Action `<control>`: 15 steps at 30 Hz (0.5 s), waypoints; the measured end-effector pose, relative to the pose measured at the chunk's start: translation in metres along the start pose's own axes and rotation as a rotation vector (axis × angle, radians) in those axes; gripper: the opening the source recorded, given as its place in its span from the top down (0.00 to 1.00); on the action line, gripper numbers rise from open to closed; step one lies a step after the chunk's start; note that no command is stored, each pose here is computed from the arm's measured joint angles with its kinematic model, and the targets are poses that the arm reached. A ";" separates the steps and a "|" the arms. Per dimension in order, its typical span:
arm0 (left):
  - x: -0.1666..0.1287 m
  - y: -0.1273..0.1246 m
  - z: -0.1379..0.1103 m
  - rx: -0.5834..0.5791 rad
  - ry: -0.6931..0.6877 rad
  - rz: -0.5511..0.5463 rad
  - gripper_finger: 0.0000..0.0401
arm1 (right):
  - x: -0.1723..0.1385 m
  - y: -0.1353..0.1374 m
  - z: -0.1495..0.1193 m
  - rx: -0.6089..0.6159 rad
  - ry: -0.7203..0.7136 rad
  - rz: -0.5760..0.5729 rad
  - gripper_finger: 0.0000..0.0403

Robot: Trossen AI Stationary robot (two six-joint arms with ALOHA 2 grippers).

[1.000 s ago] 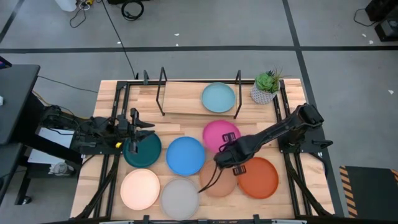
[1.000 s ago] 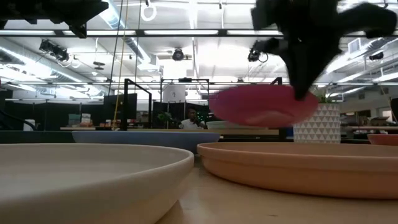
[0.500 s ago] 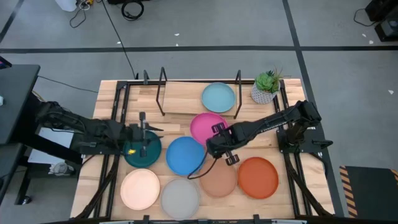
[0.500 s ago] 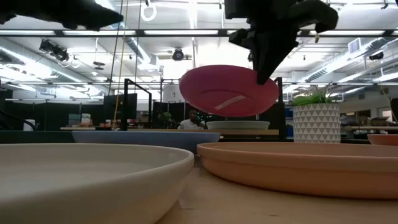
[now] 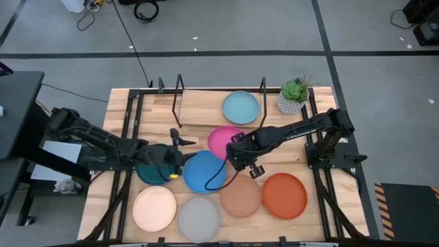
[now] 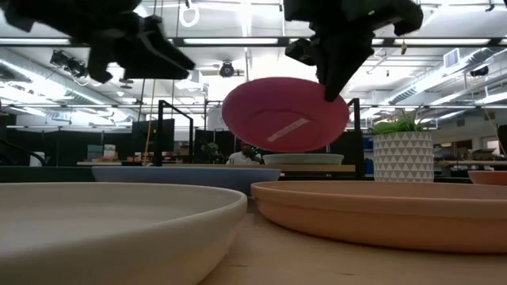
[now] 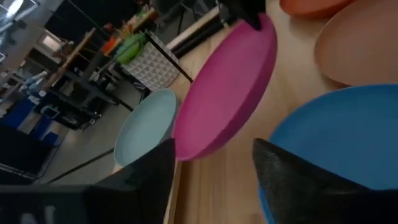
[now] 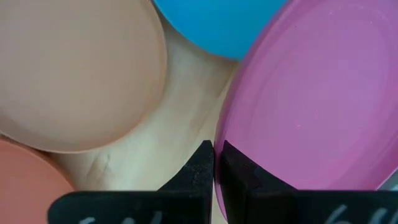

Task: Place and stack plates onto a shelf
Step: Put the pink plate on the shelf

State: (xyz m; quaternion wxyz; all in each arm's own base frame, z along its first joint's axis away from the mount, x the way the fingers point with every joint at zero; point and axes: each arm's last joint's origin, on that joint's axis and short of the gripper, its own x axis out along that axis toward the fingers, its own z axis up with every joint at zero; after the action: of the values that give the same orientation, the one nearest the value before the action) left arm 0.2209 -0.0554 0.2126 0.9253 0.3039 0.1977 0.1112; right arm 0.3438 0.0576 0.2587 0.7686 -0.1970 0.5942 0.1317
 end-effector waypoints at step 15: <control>0.048 -0.023 0.032 0.170 0.135 -0.060 0.41 | -0.013 0.000 0.010 -0.011 -0.072 0.019 0.95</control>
State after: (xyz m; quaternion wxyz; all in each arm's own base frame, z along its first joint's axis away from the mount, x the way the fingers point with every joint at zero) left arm 0.2801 -0.0749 0.2079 0.8837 0.3670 0.2773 0.0863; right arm 0.3488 0.0623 0.2738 0.7872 -0.1907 0.5671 0.1495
